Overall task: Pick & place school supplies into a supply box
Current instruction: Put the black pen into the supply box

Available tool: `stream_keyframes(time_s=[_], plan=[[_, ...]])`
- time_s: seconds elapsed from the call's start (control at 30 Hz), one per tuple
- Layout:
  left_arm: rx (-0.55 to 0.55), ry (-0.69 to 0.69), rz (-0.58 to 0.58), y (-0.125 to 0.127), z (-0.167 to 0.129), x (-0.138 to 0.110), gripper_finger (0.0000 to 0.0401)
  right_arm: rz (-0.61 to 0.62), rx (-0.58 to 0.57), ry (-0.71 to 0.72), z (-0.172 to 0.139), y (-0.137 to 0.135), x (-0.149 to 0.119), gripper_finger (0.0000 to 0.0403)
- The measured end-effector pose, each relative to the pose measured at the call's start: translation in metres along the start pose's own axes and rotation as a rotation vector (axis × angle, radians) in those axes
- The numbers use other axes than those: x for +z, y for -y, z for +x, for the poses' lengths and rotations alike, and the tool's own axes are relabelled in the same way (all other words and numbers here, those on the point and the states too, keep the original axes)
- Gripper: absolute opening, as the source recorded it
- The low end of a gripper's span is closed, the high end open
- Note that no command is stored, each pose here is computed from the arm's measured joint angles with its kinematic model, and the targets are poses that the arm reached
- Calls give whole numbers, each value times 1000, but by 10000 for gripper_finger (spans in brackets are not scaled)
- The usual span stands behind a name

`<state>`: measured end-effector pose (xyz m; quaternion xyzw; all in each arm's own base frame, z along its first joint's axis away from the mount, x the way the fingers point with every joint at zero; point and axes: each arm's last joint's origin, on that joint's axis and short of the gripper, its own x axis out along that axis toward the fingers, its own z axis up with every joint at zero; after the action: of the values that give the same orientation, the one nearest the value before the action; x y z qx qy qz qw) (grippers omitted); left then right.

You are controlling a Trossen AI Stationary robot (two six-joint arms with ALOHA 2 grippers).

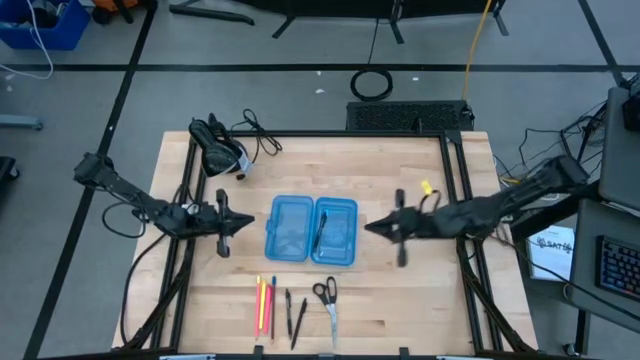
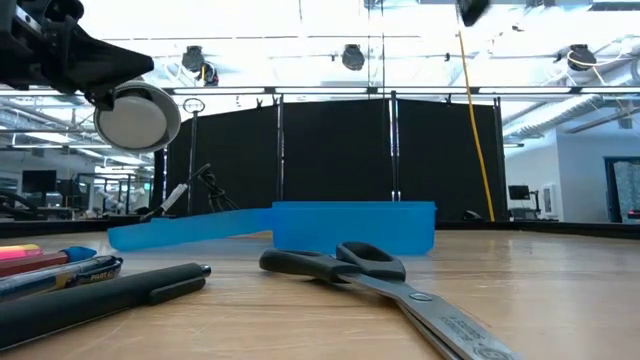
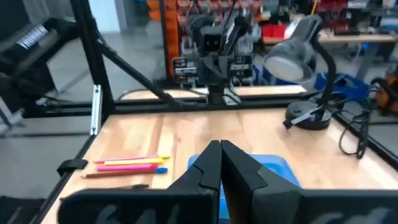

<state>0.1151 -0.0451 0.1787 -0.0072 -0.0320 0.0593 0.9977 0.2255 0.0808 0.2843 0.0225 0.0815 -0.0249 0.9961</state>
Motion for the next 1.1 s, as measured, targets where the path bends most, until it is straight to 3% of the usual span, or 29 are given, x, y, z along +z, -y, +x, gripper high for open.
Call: stream_keyframes(time_s=[0.3, 0.5, 0.67, 0.83, 1.0, 1.1], plan=[[-1, -22, 61, 0, 0, -2, 42, 65, -4, -152, 102, -79, 43, 4], [-4, -81, 105, 0, 0, -9, 42, 225, -91, -287, 160, -97, 45, 4], [-6, -89, 145, 0, 0, -10, 42, 398, -151, -289, 202, -98, 21, 4], [-7, -89, 171, 0, 0, -10, 42, 491, -75, -304, 235, -92, -9, 4], [-10, -123, 196, 0, -1, -13, 42, 617, -150, -373, 252, -84, -44, 7], [-11, -142, 205, 0, -1, -16, 42, 704, -158, -457, 254, -84, -57, 31]])
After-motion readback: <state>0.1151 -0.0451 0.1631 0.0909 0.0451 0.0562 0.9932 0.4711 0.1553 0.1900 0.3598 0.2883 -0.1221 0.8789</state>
